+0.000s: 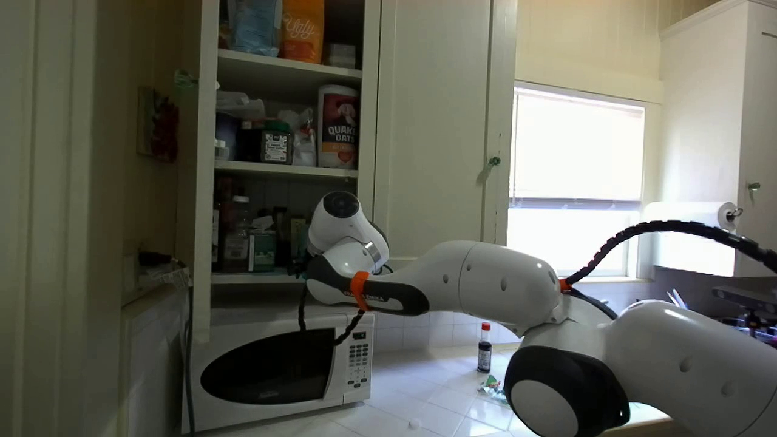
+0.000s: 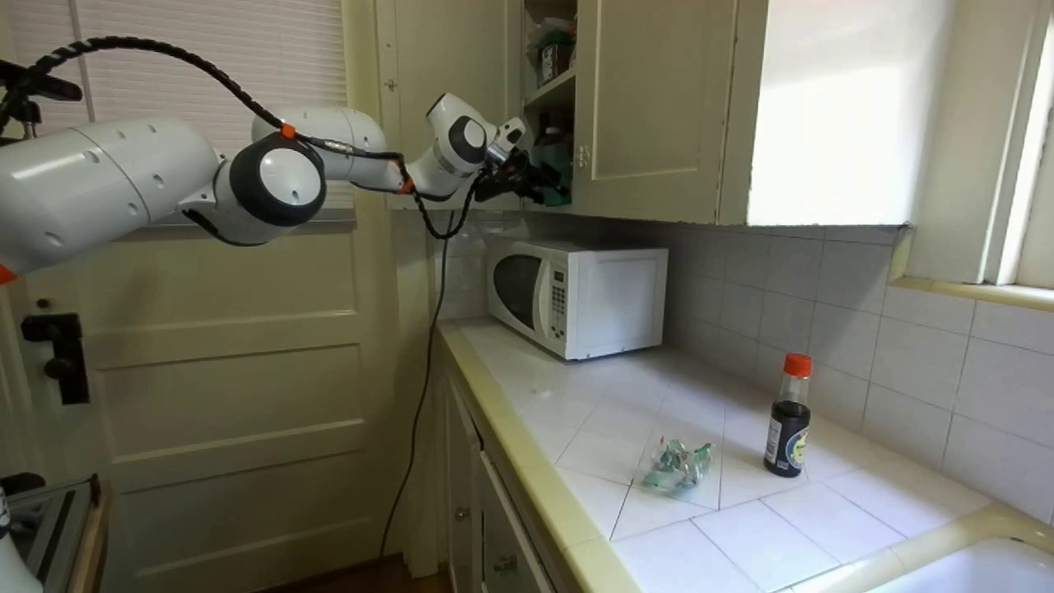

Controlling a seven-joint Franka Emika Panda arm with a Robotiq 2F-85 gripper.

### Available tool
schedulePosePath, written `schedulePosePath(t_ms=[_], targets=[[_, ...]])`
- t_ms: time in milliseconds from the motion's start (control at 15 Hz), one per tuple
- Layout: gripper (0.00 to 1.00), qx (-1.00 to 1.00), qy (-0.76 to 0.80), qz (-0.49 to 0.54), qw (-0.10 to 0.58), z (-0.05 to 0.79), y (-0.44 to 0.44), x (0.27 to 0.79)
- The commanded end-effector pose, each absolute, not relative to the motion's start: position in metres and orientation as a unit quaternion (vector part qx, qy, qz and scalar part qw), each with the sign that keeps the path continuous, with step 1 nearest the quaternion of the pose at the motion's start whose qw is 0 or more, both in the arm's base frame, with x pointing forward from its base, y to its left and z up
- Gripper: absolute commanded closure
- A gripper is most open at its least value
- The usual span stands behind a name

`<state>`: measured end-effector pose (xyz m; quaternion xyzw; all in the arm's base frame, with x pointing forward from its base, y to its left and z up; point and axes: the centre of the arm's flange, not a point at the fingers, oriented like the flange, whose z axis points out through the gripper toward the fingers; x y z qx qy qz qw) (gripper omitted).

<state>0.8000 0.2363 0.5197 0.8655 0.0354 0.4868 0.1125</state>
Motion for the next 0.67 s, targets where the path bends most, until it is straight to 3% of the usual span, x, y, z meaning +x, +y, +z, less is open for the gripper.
schedulePosePath(t_ms=[0,200,600], targets=[[0.25,0.863,0.018,0.488,0.133,0.529,0.241,0.819],[0.47,0.842,0.029,0.519,0.146,0.542,0.234,0.829],[0.47,0.84,0.041,0.524,0.133,0.551,0.215,0.856]])
